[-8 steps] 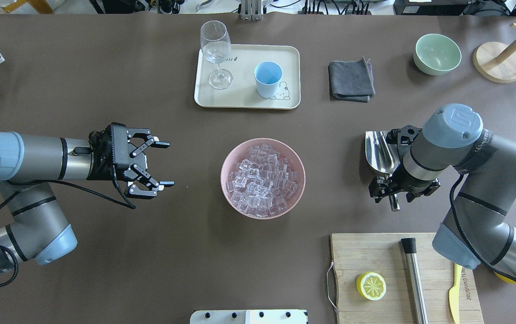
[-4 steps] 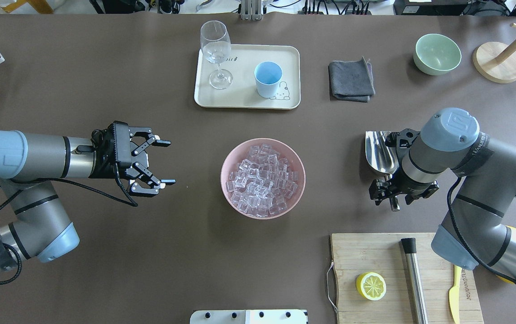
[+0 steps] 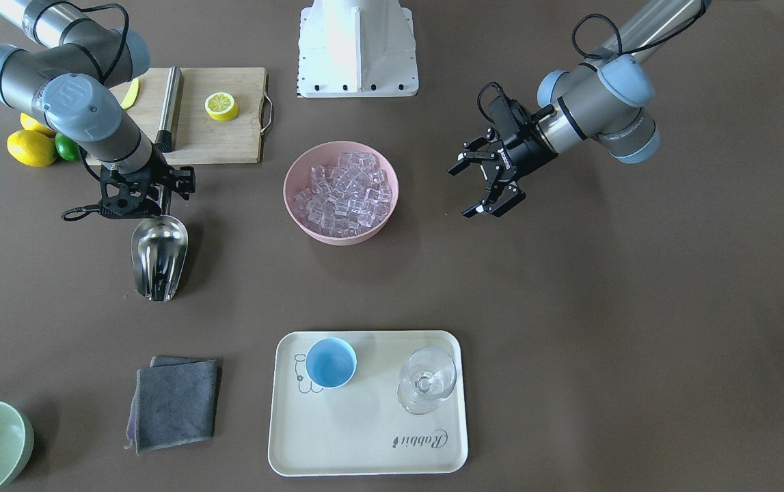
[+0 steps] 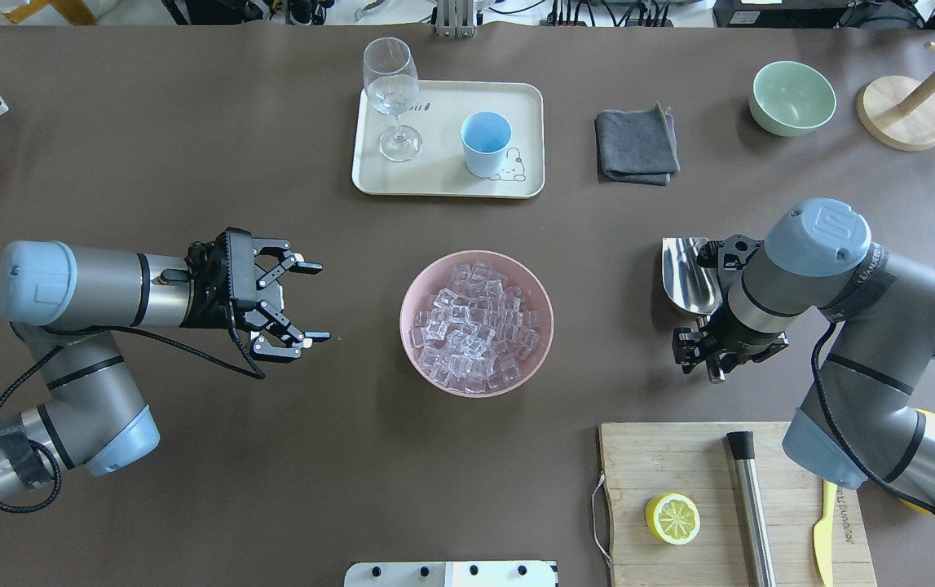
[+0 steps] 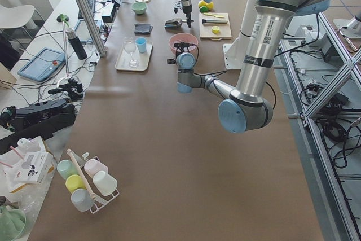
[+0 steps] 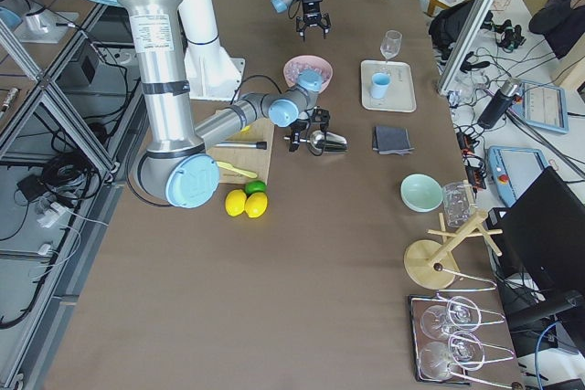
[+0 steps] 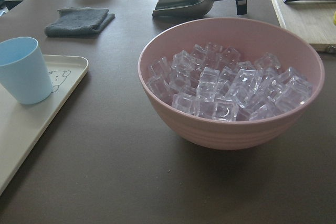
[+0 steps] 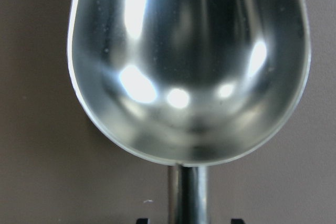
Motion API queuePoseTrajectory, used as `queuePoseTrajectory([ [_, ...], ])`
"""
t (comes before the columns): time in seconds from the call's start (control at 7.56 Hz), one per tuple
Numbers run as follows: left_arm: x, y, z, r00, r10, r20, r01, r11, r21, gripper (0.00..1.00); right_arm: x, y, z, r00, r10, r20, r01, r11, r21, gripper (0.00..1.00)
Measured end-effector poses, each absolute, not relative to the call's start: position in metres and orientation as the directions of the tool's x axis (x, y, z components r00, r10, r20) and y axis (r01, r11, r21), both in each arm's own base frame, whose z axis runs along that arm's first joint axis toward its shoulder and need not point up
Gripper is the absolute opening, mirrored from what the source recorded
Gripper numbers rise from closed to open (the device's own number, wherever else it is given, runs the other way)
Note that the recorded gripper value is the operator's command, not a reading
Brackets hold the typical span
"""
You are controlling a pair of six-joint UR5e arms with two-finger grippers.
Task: Put ice in cup with scoop
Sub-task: 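Lift the metal scoop off the table with the right gripper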
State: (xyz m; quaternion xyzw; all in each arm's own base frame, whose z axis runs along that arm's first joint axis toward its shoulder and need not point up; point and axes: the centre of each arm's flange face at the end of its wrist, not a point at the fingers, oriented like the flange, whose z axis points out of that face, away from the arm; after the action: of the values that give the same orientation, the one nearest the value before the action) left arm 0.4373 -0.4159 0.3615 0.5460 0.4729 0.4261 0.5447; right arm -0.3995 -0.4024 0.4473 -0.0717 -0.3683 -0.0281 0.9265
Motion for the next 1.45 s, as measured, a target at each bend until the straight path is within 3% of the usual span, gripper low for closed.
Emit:
queuePoseTrajectory([
  [0.13, 0.448, -0.417, 0.361, 0.182, 0.982, -0.052, 0.048, 0.044, 0.998, 0.98, -0.398, -0.401, 0.443, 0.721, -0.001, 0.693, 0.109, 0.988, -0.112, 0.05],
  [0.26, 0.458, -0.414, 0.36, 0.168, 0.984, -0.052, 0.047, 0.045, 0.998, 0.98, -0.397, -0.399, 0.439, 0.717, -0.002, 0.697, 0.112, 0.987, -0.112, 0.0],
  [1.06, 0.495, -0.408, 0.356, 0.132, 0.99, -0.055, 0.037, 0.05, 0.998, 0.98, -0.362, -0.4, 0.42, 0.697, -0.019, 0.717, 0.108, 0.991, -0.079, 0.0],
  [1.45, 0.505, -0.412, 0.356, 0.134, 0.989, -0.058, 0.031, 0.055, 0.998, 0.98, -0.301, -0.425, 0.38, 0.745, -0.217, 0.631, 0.209, 0.974, 0.088, 0.0],
])
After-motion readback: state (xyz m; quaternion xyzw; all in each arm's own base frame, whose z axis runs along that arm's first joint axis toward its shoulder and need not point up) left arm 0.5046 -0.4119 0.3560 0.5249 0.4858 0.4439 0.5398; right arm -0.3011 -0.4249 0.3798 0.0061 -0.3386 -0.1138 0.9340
